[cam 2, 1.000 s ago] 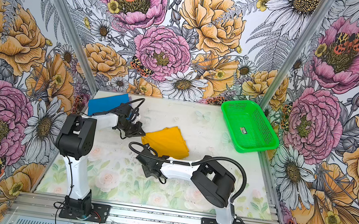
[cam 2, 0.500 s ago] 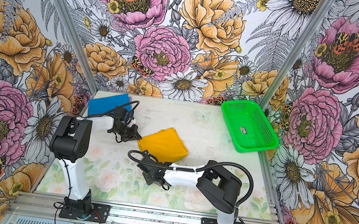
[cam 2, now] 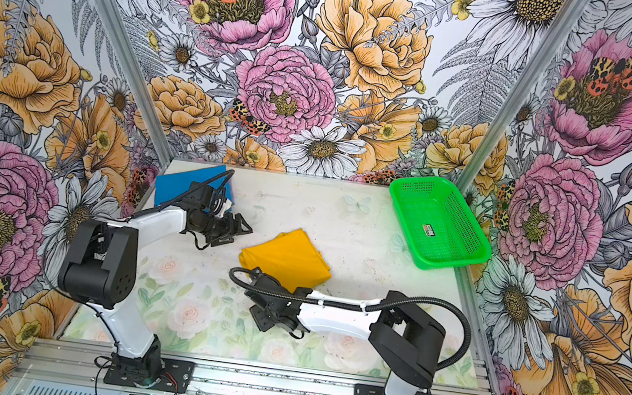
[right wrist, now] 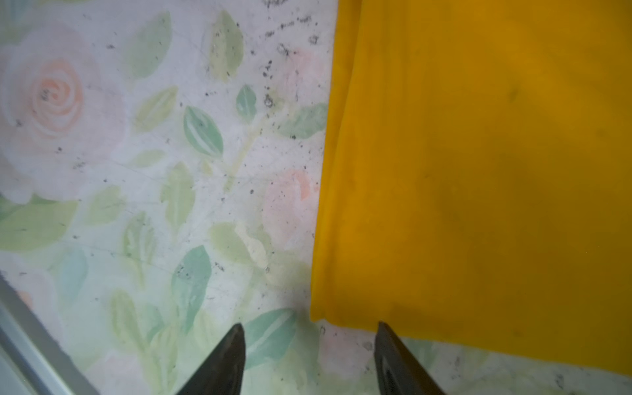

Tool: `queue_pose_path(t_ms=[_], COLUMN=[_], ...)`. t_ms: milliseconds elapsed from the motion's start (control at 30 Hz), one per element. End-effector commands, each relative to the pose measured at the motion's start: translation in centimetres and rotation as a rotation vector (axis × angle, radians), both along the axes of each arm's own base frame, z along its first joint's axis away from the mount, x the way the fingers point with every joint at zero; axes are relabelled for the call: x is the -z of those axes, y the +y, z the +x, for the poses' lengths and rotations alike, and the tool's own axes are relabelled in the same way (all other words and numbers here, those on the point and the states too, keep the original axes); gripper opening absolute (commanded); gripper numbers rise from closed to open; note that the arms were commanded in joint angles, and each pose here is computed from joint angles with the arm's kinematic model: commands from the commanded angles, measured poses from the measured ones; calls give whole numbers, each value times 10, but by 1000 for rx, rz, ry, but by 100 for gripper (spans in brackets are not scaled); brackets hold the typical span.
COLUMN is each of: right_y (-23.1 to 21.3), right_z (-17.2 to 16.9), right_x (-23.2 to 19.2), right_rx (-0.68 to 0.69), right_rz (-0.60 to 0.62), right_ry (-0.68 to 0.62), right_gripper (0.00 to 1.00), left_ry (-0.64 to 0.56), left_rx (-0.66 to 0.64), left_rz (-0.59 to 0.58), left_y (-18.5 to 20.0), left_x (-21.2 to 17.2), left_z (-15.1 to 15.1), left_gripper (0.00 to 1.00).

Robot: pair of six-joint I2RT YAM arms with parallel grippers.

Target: Fold and stack the t-shirts

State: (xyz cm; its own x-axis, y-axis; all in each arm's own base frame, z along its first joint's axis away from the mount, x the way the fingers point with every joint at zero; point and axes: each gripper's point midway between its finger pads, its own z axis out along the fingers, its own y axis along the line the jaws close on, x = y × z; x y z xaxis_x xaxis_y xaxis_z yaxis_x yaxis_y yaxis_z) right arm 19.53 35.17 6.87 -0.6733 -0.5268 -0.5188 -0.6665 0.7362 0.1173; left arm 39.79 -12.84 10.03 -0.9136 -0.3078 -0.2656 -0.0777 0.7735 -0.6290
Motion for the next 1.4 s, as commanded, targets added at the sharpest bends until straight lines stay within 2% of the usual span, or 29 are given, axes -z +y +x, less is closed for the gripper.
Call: queue_pose_path(t_ms=[0,33,167,333,467,633,767,900,1167,1267,1367], right_y=[-25,-34,-85,-133,-138,-123,-111,-105,-132,-135,-136], right_z=[25,30,66,89,91,83,84,93,106,104,105], right_x=[-32,-37,-53,-50,-53,-48,-43,-27,53,56,39], right_rx=[101,131,299,425,374,273,237,251,448,458,431], right_rz=[107,134,243,333,416,509,592,643,452,430,425], right_ry=[28,40,92,177,211,257,274,299,375,376,340], right_gripper=[81,86,92,92,92,92,92,91,90,89,89], left_ry=[-69,-77,-105,-156,-170,-184,-201,-182,-157,-147,-141], left_rx=[12,32,142,267,315,319,360,337,238,237,253], left_rz=[-37,-54,-109,-181,-249,-382,-392,-382,-307,-295,-281], left_y=[-4,-10,-46,-109,-157,-195,-219,-222,-188,-181,-177], left_x=[-22,-27,-42,-55,-49,-37,-30,-13,19,24,23], left_z=[3,2,-3,2,17,40,48,60,76,74,72], left_gripper=[99,99,99,99,99,99,99,99,99,99,99])
